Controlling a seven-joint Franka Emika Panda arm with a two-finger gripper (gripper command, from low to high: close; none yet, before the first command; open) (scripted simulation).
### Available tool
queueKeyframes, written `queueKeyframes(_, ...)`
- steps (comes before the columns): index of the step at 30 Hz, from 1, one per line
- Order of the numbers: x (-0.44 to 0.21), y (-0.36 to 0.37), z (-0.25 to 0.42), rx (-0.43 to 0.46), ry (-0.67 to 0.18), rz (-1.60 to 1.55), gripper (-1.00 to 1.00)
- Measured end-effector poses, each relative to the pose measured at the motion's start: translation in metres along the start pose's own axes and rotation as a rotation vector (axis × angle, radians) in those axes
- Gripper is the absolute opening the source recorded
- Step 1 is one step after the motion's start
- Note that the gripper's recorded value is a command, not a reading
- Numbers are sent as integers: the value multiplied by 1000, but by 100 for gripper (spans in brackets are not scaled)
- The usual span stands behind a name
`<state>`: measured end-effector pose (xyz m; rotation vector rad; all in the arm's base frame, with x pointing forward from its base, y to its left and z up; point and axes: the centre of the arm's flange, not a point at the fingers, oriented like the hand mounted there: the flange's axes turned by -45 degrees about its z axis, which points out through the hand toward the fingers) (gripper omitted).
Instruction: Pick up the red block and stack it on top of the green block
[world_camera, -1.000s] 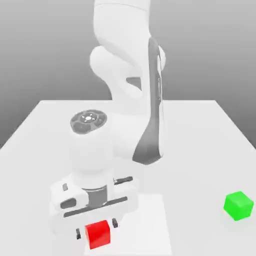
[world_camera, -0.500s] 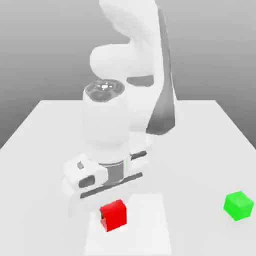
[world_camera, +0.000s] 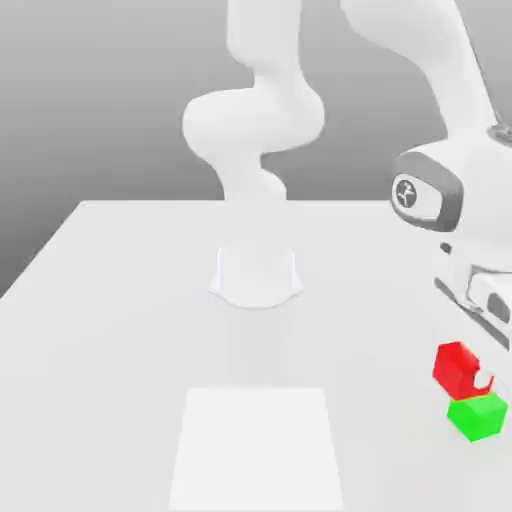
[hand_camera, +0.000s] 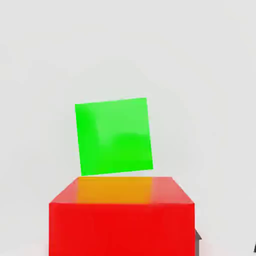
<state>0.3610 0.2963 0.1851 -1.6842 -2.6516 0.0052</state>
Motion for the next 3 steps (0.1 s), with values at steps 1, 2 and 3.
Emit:
queueKeyframes(1, 0, 0, 0, 0, 0, 0, 100)
queueKeyframes(2, 0, 0, 0, 0, 0, 0, 100)
queueKeyframes(3, 0, 0, 0, 0, 0, 0, 100)
